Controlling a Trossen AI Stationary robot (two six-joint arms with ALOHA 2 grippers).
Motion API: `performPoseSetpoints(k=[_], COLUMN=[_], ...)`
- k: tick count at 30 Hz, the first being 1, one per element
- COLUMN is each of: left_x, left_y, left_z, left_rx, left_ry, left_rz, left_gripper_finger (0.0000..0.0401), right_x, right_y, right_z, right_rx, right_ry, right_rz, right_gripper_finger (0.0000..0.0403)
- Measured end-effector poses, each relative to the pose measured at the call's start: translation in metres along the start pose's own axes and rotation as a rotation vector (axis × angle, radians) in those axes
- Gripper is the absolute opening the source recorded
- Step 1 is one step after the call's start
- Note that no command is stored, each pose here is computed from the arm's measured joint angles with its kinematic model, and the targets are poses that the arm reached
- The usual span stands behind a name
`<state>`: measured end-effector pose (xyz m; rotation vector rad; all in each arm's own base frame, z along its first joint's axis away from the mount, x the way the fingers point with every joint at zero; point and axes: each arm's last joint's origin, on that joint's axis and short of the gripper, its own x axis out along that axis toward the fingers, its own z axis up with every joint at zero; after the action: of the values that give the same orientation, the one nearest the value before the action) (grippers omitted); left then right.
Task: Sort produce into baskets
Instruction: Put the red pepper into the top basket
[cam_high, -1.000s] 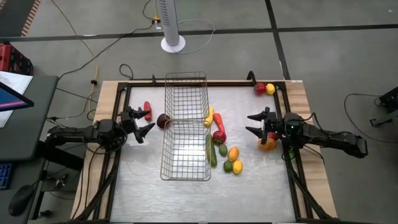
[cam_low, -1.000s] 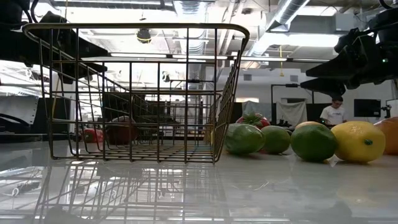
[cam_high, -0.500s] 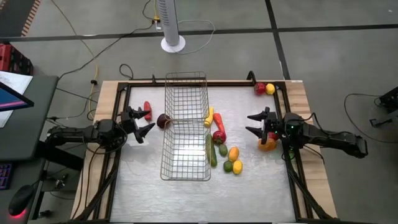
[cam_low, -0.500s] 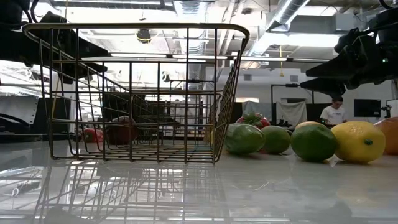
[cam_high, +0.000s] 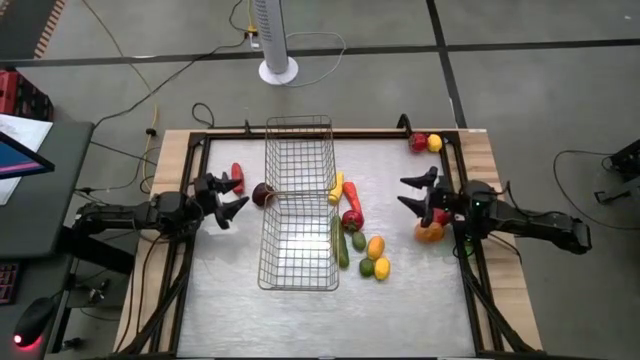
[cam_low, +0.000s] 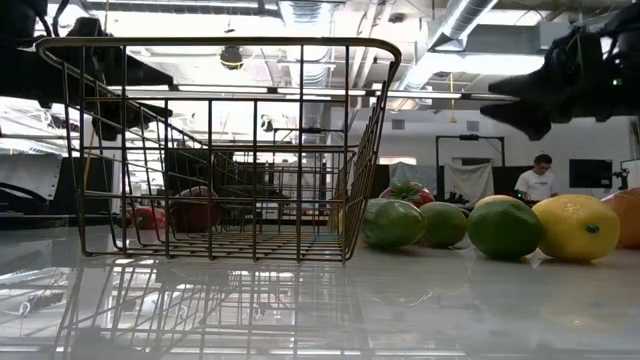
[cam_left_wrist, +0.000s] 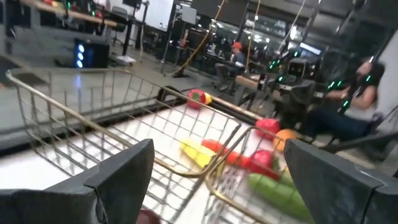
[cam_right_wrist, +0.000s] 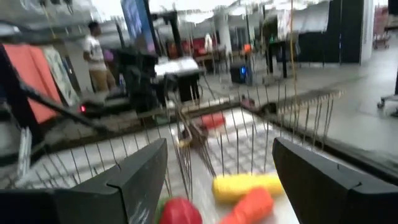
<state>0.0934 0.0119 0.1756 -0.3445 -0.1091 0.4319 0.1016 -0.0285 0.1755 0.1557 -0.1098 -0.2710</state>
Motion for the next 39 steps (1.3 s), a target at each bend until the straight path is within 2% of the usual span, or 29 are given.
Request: performPoseSetpoints(k=[5,10,14,19,21,25,28,31,34,39], left_x=[0.0,0.0,0.0,-0.002,-0.003,-0.002,-0.002,0.001,0.012,0.036], left_y=[0.002,0.001,0.0,-0.008,-0.011,-0.015,-0.019,-0.023,-0.027,-0.03], left_z=[0.0,0.0,0.006,0.024,0.035,0.057,0.075,0.083,0.077,0.053], left_rx=[-0.066,-0.14,-0.197,-0.126,-0.094,0.019,0.089,0.098,0.09,0.158], left_ry=[-0.01,-0.01,-0.077,-0.173,-0.161,-0.012,0.167,0.376,0.523,0.723], left_rz=[0.046,0.037,0.048,-0.1,-0.07,0.067,0.146,0.188,0.203,0.246], left_gripper_finger=[0.0345,0.0345,0.0345,0.0345,0.0345,0.0345,0.0345,0.0345,0.0345,0.0345], right_x=[0.0,-0.001,-0.001,0.0,0.001,0.006,0.012,0.017,0.023,0.033], right_y=[0.0,0.0,0.0,0.001,0.002,0.009,0.013,0.019,0.023,0.024], right_z=[0.008,0.011,0.012,0.014,0.022,0.054,0.082,0.112,0.136,0.143], right_rx=[0.032,0.038,0.046,0.107,0.109,0.078,0.024,-0.047,-0.11,-0.171], right_ry=[-0.084,-0.115,-0.134,-0.134,-0.134,-0.14,-0.09,-0.03,0.003,0.023], right_rz=[-0.029,-0.027,-0.031,-0.039,-0.03,0.001,-0.004,-0.013,-0.014,-0.016], right_gripper_finger=[0.0317,0.0317,0.0317,0.0317,0.0317,0.0317,0.0317,0.0317,0.0317,0.0317])
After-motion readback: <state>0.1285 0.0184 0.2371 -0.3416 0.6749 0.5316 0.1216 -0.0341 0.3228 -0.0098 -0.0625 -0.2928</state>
